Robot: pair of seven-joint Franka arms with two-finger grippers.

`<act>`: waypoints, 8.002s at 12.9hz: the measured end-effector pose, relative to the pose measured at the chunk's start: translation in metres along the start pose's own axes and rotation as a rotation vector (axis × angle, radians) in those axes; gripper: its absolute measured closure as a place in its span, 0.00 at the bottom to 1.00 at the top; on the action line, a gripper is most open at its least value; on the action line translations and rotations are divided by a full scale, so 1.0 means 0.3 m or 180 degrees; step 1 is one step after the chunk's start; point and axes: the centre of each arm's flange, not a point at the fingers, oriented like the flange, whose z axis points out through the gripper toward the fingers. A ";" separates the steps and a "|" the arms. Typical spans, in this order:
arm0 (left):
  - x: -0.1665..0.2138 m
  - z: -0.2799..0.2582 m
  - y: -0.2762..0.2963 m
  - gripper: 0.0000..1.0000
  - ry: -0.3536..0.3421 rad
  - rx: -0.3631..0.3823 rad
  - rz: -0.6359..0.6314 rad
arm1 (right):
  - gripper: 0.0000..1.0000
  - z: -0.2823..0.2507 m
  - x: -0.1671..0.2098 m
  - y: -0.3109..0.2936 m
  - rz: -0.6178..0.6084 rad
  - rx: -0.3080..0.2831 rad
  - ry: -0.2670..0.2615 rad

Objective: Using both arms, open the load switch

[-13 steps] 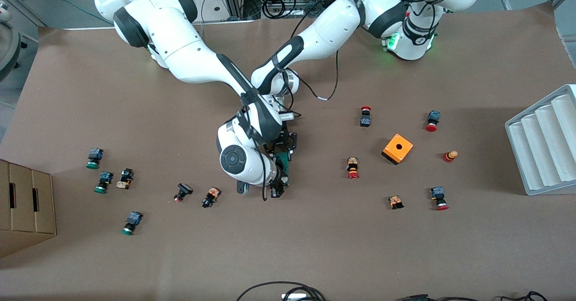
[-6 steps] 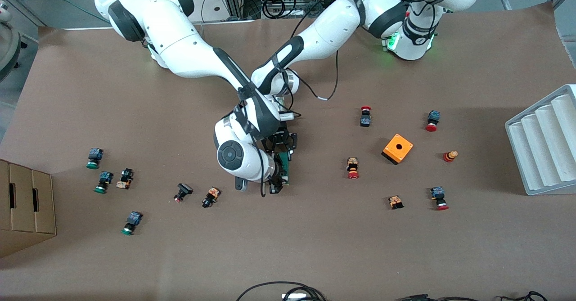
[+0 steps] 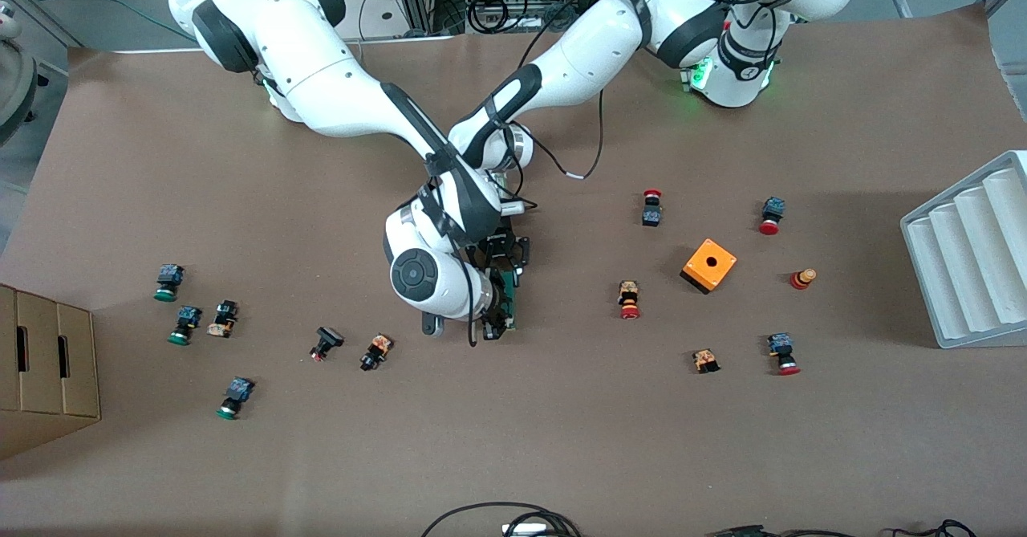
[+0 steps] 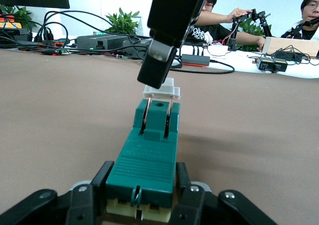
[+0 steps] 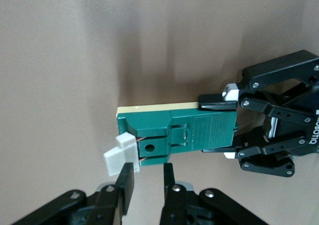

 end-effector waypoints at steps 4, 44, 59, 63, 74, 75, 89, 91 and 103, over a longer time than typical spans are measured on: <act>0.000 0.000 0.000 0.44 0.0000 0.0000 0.0000 | 0.65 -0.042 -0.002 -0.023 0.0004 0.0077 -0.0048; 0.000 0.000 0.000 0.44 -0.0002 0.0001 -0.0002 | 0.82 -0.011 0.013 -0.008 -0.0076 0.0177 -0.0058; 0.000 0.000 0.000 0.44 -0.0003 0.0001 0.0001 | 0.83 0.015 0.004 0.091 -0.0247 0.0061 0.0101; 0.000 0.000 0.000 0.44 -0.0003 0.0001 0.0001 | 0.83 0.013 0.005 0.098 -0.0264 0.0082 0.0110; 0.001 0.000 0.001 0.44 -0.0005 0.0002 0.0001 | 0.81 -0.007 -0.006 0.122 -0.0353 0.0066 0.0115; 0.001 0.000 0.001 0.44 -0.0005 0.0002 0.0001 | 0.73 -0.021 -0.014 0.138 -0.0367 0.0028 0.0118; 0.001 0.000 0.001 0.44 -0.0008 0.0004 0.0003 | 0.64 -0.033 -0.020 0.183 -0.0378 -0.0046 0.0141; 0.001 0.000 0.000 0.44 -0.0007 0.0005 0.0003 | 0.63 -0.051 -0.033 0.183 -0.0373 -0.0022 0.0121; 0.002 0.001 0.001 0.44 -0.0009 0.0005 0.0002 | 0.65 -0.052 -0.019 0.145 -0.0322 0.0068 0.0099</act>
